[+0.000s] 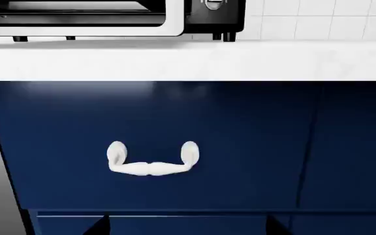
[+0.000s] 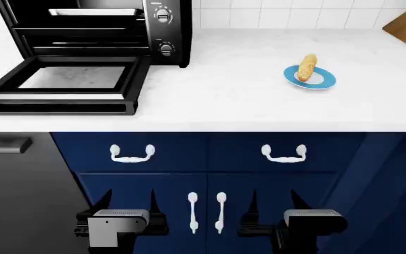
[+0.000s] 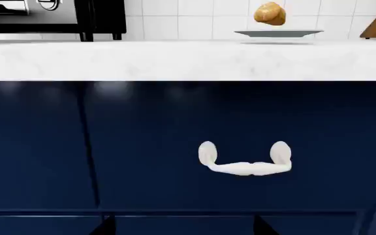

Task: Place the baguette on the tray of the toaster oven.

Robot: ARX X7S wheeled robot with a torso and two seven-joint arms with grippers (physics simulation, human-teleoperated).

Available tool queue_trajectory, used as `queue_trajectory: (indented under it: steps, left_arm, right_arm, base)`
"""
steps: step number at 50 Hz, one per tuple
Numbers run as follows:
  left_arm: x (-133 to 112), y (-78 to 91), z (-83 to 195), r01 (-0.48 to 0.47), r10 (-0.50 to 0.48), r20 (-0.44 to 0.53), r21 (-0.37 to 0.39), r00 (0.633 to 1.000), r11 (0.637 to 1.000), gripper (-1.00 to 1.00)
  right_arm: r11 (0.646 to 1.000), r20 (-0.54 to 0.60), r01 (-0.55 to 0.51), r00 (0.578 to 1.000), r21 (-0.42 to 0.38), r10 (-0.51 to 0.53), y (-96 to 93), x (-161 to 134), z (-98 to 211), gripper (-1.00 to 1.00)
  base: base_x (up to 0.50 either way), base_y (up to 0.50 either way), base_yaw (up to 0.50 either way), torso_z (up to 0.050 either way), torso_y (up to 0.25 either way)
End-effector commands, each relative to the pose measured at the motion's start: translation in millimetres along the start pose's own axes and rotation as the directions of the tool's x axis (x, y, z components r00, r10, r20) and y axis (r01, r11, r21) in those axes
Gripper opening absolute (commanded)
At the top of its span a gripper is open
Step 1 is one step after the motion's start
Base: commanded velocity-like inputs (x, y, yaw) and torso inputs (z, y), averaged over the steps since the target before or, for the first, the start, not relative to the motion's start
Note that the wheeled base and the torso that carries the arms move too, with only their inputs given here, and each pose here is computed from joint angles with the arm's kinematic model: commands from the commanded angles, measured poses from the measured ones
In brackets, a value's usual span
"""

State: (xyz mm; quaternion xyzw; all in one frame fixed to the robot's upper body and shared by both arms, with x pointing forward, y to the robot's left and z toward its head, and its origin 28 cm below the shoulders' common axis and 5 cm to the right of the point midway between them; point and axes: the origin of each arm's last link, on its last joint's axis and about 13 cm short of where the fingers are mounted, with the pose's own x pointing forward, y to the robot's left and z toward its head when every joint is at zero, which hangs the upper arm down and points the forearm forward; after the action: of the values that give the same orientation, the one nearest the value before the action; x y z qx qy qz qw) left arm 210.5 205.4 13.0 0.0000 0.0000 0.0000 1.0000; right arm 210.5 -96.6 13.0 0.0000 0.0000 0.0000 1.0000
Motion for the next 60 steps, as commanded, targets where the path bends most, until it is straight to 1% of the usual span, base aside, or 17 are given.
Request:
queue_trajectory:
  steps: [1,11,17,18,19,20,23,24,25,26,28,29,32,36,40,48,60]
  left_arm:
    - [3,0.8,-3,-0.023,0.023,-0.007,0.001,1.000,1.000,1.00]
    - [3,0.7,-6,-0.023,0.023,0.003,0.006,1.000,1.000,1.00]
    - [3,0.5,-5,-0.033,0.032,0.011,0.034,0.999,0.999,1.00]
    - [4,0.8,-3,-0.039,0.038,0.011,0.042,0.999,0.998,1.00]
    - [5,1.1,-1,-0.041,0.038,0.045,0.068,0.998,0.997,1.00]
    - [4,2.1,9,-0.049,0.039,0.121,0.085,0.992,0.995,1.00]
    - [1,4.6,23,-0.032,0.028,0.093,0.047,0.995,0.998,1.00]
    - [2,4.7,29,-0.037,0.028,0.089,0.104,0.996,0.994,1.00]
    - [2,4.5,33,-0.017,0.008,0.103,0.092,0.995,0.996,1.00]
    - [2,6.2,45,-0.023,0.010,0.134,0.096,0.991,0.995,1.00]
    - [3,7.1,58,-0.006,-0.003,0.124,0.074,0.992,0.997,1.00]
    - [6,9.3,75,-0.011,0.003,0.124,0.059,0.992,0.998,1.00]
    - [9,11.5,101,0.002,-0.009,0.136,0.052,0.991,0.999,1.00]
    - [14,11.7,127,0.019,-0.023,0.149,0.034,0.989,0.999,1.00]
    - [14,12.6,139,0.020,-0.026,0.154,0.039,0.988,0.999,1.00]
    - [16,15.3,161,0.016,-0.020,0.152,0.028,0.988,0.999,1.00]
    - [24,19.8,175,-0.004,-0.003,0.149,0.043,0.989,0.999,1.00]
  right_arm:
    - [1.000,-0.004,-0.001,1.000,-0.004,0.001,0.6,0,0,1.00]
    - [1.000,-0.009,0.000,1.000,0.000,0.000,-0.2,1,1,1.00]
    - [1.000,-0.009,0.003,1.000,0.001,-0.003,-0.4,1,1,1.00]
    - [0.999,0.004,0.001,1.000,0.036,-0.001,-0.6,1,3,1.00]
    - [0.999,-0.007,0.020,1.000,-0.040,-0.021,-0.9,1,5,1.00]
    - [1.000,0.015,0.011,1.000,-0.011,-0.011,0.1,1,10,1.00]
    - [0.999,0.025,0.023,0.999,-0.026,-0.023,0.2,0,22,1.00]
    - [1.000,0.042,0.015,0.999,-0.021,-0.014,0.6,0,31,1.00]
    - [1.000,0.042,0.013,0.999,-0.029,-0.012,0.8,0,35,1.00]
    - [0.998,0.044,0.017,0.999,-0.053,-0.015,0.4,1,44,1.00]
    - [0.998,0.050,0.020,0.999,-0.058,-0.017,-0.1,2,54,1.00]
    - [0.997,0.074,0.020,0.997,-0.071,-0.014,-0.5,3,71,1.00]
    - [0.991,0.100,0.026,0.995,-0.129,-0.013,-1.1,6,95,1.00]
    - [0.991,0.123,0.034,0.992,-0.129,-0.018,-2.4,5,122,1.00]
    - [0.990,0.136,0.019,0.991,-0.139,0.000,-2.4,3,142,1.00]
    - [0.986,0.151,0.014,0.989,-0.164,0.011,-3.9,8,162,1.00]
    - [0.983,0.138,0.012,0.990,-0.184,0.014,-5.0,14,174,1.00]
  base:
    - [0.00,0.00,0.00,0.000,0.000]
    - [0.00,0.00,0.00,0.000,0.000]
    - [0.00,0.00,0.00,0.000,0.000]
    - [0.00,0.00,0.00,0.000,0.000]
    - [0.00,0.00,0.00,0.000,0.000]
    - [0.00,0.00,0.00,0.000,0.000]
    - [0.00,0.00,0.00,0.000,0.000]
    - [0.00,0.00,0.00,0.000,0.000]
    - [0.00,0.00,0.00,0.000,0.000]
    - [0.00,0.00,0.00,0.000,0.000]
    - [0.00,0.00,0.00,0.000,0.000]
    - [0.00,0.00,0.00,0.000,0.000]
    - [0.00,0.00,0.00,0.000,0.000]
    - [0.00,0.00,0.00,0.000,0.000]
    - [0.00,0.00,0.00,0.000,0.000]
    - [0.00,0.00,0.00,0.000,0.000]
    - [0.00,0.00,0.00,0.000,0.000]
